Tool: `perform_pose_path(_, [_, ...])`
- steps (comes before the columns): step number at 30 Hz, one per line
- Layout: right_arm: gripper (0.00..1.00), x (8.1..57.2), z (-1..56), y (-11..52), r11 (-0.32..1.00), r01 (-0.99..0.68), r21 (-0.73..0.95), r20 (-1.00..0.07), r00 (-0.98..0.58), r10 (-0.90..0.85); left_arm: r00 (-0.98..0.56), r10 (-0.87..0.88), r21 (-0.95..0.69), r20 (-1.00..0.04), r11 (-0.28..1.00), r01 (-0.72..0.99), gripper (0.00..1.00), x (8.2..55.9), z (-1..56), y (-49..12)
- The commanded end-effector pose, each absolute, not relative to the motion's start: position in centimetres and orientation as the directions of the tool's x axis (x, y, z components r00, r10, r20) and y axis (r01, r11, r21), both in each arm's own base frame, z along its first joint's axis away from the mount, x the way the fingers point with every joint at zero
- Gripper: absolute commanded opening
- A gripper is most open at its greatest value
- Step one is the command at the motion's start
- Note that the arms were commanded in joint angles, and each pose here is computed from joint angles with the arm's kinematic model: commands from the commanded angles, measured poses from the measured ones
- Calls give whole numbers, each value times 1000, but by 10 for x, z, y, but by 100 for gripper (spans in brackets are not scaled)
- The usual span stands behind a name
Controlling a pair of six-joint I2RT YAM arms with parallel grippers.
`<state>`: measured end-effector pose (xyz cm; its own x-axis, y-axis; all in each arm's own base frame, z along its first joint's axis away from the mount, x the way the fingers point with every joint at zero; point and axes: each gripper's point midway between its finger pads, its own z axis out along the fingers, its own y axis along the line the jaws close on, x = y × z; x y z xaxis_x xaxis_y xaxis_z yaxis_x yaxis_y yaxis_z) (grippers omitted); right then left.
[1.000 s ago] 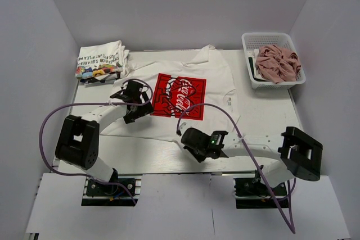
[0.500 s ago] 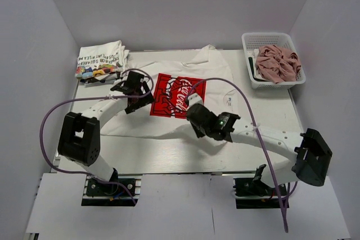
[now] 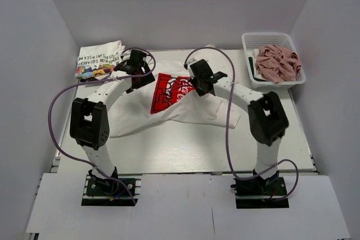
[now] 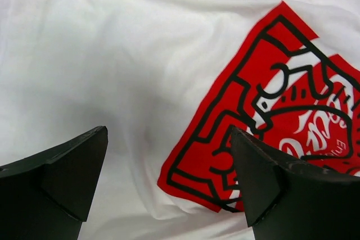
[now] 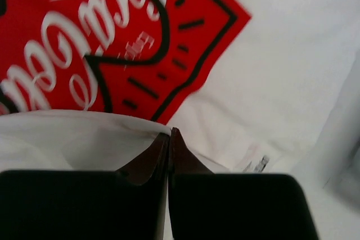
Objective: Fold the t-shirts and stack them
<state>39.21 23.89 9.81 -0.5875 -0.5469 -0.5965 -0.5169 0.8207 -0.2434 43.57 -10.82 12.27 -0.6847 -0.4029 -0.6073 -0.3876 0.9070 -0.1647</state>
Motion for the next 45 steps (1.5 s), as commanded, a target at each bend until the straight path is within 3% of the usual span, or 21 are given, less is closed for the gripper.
perform_pose_path(1, [0, 444, 97, 263, 688, -655, -313, -598, -426, -679, -679, -394, -107, -619, 899, -424, 100, 436, 131, -88])
perform_pose_path(3, [17, 464, 95, 269, 671, -662, -334, -605, -395, -691, -681, -391, -95, -619, 898, -430, 100, 437, 130, -86])
perform_pose_path(7, [68, 472, 110, 278, 721, -634, -281, -643, -433, -632, -693, -411, -65, -593, 881, -468, 100, 422, 120, -73])
perform_pose_path(8, [90, 460, 112, 274, 727, -630, -274, -642, -443, -625, -701, -427, -54, -571, 872, -487, 100, 411, 111, -70])
perform_pose_path(11, [90, 436, 133, 257, 820, -532, -212, -724, -478, -498, -706, -469, -7, -531, 835, -550, 100, 374, 103, -54])
perform_pose_path(13, [90, 422, 147, 247, 918, -393, -58, -778, -558, -288, -642, -562, 5, -521, 751, -661, 100, 351, 100, -39])
perform_pose_path(16, [90, 382, 117, 224, 962, -250, 110, -728, -679, -93, -593, -622, 38, -511, 673, -739, 100, 310, 95, -12])
perform_pose_path(21, [90, 358, 88, 208, 948, -285, 141, -680, -724, -116, -506, -731, 71, -458, 537, -840, 100, 251, 73, 23])
perform_pose_path(23, [84, 360, 83, 202, 951, -281, 127, -668, -733, -127, -477, -760, 99, -441, 487, -868, 100, 231, 61, 33])
perform_pose_path(26, [69, 363, 79, 199, 954, -273, 120, -671, -731, -125, -396, -809, 65, -433, 411, -910, 100, 224, 55, 48])
perform_pose_path(32, [68, 370, 74, 195, 959, -267, 89, -689, -712, -135, -364, -843, -41, -396, 412, -910, 97, 249, 46, 55])
perform_pose_path(34, [68, 375, 70, 200, 958, -273, 90, -679, -720, -142, -377, -862, -35, -340, 412, -910, 91, 253, 30, 53])
perform_pose_path(38, [58, 378, 64, 205, 952, -290, 97, -678, -719, -150, -402, -867, -24, -294, 427, -904, 63, 264, 12, 50])
perform_pose_path(41, [54, 380, 54, 204, 957, -275, 90, -668, -730, -146, -412, -875, -29, -254, 432, -901, 50, 264, 2, 43])
perform_pose_path(42, [46, 382, 54, 204, 957, -275, 88, -670, -727, -147, -412, -875, -29, -254, 432, -901, 35, 264, 2, 43])
perform_pose_path(45, [20, 380, 57, 207, 955, -281, 95, -677, -721, -145, -400, -876, -30, -268, 423, -906, 5, 260, 6, 45])
